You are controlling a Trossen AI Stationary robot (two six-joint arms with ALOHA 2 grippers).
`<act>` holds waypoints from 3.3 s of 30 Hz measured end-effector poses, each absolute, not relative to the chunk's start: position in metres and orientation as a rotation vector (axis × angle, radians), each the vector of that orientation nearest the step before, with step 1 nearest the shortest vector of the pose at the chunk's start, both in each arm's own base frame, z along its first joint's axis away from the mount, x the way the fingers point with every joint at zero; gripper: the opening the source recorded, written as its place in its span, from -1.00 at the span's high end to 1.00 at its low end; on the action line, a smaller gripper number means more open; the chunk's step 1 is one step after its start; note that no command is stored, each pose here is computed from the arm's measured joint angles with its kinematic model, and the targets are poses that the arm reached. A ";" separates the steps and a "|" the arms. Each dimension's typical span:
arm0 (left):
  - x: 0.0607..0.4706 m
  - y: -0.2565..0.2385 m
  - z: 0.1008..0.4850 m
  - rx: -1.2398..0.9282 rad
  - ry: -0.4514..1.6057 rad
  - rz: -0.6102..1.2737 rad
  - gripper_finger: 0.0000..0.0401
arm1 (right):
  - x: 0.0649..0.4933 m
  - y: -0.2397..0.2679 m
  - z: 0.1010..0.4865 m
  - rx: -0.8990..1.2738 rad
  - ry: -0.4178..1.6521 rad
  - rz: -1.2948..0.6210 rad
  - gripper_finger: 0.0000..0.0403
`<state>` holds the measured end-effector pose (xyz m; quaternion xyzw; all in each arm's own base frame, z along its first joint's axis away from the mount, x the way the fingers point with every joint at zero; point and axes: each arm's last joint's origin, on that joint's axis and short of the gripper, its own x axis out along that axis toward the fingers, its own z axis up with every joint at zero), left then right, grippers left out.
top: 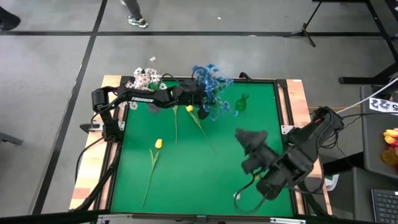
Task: Sort flowers into vase by color
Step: Put the blue flowers into the blue vase, then put the middle yellow flower into the green vase
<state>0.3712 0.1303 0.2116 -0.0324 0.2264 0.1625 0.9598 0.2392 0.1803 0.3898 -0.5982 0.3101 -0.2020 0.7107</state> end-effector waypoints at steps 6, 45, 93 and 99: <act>0.372 0.131 0.216 -0.106 0.447 0.341 -0.31 | 0.220 0.149 0.383 -1.058 0.725 -0.533 -0.06; 0.317 0.087 0.278 -0.160 0.756 0.291 -0.32 | 0.226 0.109 0.317 -0.795 0.865 -0.722 -0.04; 0.239 -0.106 0.362 -0.100 0.488 -0.251 -0.32 | 0.388 0.018 0.111 -0.184 0.709 -0.394 -0.04; 0.239 -0.106 0.361 -0.113 0.501 -0.243 -0.32 | 0.387 0.009 0.104 -0.024 0.762 -0.469 -0.04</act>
